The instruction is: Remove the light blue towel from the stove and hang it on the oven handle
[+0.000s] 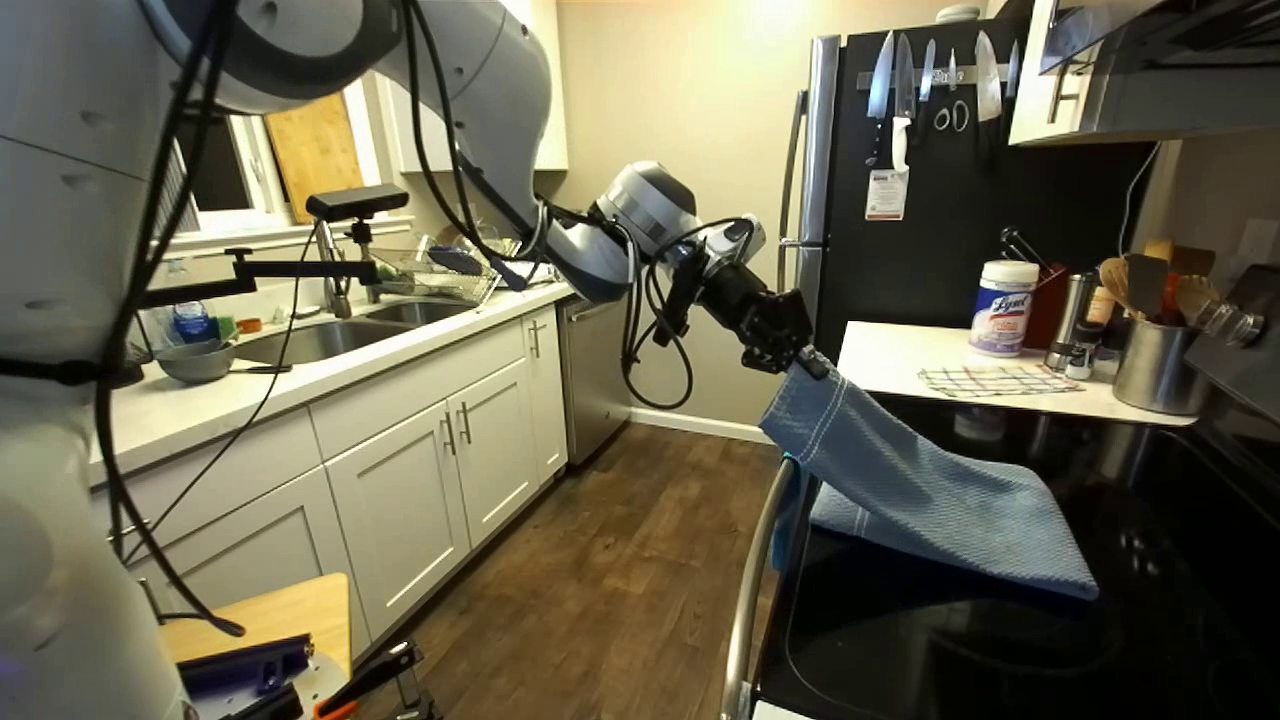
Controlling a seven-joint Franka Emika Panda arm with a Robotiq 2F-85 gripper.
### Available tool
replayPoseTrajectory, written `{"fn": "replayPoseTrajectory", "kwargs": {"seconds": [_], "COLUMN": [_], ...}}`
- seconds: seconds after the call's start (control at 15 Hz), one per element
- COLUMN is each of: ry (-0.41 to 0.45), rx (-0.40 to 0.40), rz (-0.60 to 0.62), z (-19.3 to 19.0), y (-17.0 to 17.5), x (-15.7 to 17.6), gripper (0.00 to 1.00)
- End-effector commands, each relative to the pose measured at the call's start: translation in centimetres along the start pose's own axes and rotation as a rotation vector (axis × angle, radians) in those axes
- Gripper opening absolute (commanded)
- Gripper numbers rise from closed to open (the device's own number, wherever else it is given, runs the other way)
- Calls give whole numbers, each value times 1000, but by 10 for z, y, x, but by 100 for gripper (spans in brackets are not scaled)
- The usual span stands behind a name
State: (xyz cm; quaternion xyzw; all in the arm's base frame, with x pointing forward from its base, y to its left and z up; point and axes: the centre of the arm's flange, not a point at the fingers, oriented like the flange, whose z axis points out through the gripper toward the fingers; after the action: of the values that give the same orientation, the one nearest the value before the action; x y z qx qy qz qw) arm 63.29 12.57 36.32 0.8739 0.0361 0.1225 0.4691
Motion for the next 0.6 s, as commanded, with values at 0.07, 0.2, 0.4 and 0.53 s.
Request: {"fn": "replayPoseTrajectory", "kwargs": {"seconds": [0.07, 0.2, 0.4, 0.53], "ry": [50, 76, 117, 150], "rx": [31, 29, 38, 61], "rz": [52, 69, 79, 85], "z": [-34, -51, -75, -92], "y": [60, 77, 98, 114], "x": [-34, -39, -47, -55], "gripper": [2, 2, 2, 2]}}
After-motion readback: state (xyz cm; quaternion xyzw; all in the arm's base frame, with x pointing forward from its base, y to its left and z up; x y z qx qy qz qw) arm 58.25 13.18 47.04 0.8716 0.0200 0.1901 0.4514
